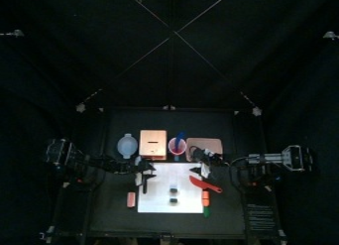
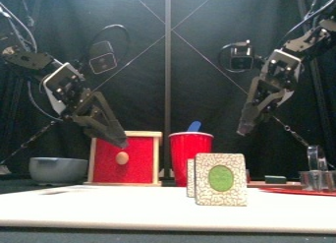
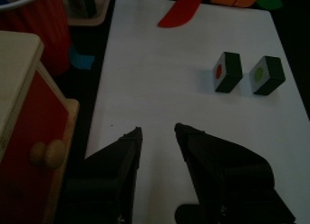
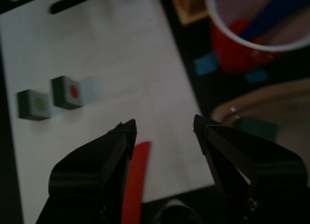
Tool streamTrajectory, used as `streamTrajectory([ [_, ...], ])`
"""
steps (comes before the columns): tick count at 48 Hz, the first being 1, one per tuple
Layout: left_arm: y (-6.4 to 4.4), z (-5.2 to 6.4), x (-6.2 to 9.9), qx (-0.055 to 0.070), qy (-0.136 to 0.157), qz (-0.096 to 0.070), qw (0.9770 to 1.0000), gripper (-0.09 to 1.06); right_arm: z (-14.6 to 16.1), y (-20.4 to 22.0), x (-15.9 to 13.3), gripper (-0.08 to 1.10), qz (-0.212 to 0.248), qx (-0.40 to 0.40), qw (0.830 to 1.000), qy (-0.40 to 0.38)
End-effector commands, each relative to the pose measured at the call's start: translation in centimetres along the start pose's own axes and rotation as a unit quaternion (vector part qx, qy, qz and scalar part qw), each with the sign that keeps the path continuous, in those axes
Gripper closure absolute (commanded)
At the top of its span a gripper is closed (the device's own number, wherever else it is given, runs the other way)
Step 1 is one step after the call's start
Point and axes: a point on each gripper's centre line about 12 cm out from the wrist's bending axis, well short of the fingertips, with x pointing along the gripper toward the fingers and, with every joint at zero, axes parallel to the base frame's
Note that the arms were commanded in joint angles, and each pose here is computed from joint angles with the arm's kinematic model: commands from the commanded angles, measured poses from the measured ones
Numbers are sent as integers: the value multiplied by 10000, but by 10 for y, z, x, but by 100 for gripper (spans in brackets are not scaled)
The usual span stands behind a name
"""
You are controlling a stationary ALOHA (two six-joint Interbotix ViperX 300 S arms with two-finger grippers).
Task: Place sushi on board then cut the sushi with the knife then place the pieces on the plate
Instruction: Place the 4 sushi pieces on the plate
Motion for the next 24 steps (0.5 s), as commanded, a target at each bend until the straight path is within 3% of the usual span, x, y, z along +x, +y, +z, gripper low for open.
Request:
streamTrajectory([
  [1,0,10,2,-28,-146,11,9999,21,13,26,9,16,298,-197,9992,-178],
  [11,1,10,2,-56,-145,26,9999,21,15,66,33,15,679,-472,9965,-92],
  [24,0,10,2,-67,-144,22,9999,21,6,93,69,15,820,-548,9948,250],
])
